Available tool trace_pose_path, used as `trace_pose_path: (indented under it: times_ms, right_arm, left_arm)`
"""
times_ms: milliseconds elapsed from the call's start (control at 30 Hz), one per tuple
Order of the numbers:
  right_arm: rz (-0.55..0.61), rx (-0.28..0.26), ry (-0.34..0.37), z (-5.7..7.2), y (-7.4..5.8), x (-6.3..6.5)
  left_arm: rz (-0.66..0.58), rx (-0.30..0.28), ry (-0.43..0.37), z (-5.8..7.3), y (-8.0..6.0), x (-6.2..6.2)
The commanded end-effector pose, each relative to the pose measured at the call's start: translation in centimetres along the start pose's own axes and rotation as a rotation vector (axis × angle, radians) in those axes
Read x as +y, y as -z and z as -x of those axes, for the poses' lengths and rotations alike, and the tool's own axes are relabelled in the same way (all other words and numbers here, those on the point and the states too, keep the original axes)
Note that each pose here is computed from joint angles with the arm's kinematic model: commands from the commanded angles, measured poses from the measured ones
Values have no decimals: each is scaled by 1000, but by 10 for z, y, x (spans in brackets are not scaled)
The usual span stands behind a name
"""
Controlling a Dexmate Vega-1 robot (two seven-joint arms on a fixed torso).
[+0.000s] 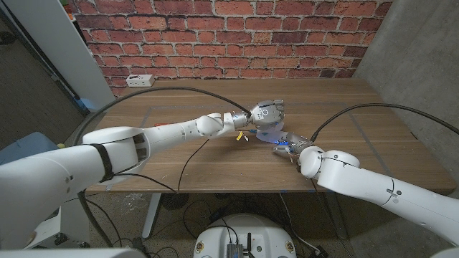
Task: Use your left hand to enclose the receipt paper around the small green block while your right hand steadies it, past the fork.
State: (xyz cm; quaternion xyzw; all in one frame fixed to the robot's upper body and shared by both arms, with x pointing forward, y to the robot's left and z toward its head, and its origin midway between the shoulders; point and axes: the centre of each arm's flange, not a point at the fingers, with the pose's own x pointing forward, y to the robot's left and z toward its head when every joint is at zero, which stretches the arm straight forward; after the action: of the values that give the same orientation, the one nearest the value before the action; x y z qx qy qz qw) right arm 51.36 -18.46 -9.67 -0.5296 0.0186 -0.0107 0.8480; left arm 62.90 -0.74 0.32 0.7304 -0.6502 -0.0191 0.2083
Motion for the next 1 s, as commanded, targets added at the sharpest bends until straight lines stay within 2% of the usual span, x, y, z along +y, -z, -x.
trace_pose_path:
  times_ms: [33,300,600,767,867,1000]
  right_arm:
    - [-2,0,4,1,2,-2]
    - [0,1,6,2,1,-3]
    - [1,2,3,1,0,-4]
    - [3,2,2,0,0,-5]
    - [4,0,6,0,0,-6]
    - [6,-7,17,-1,-1,-7]
  left_arm:
    - [62,86,48,3,-7,-9]
    - [71,136,57,7,-11,-11]
    - [65,230,10,11,-15,-15]
    - [54,260,-1,13,-16,-16]
    - [53,290,-37,15,-16,-17]
    - [112,316,-87,18,-12,-16]
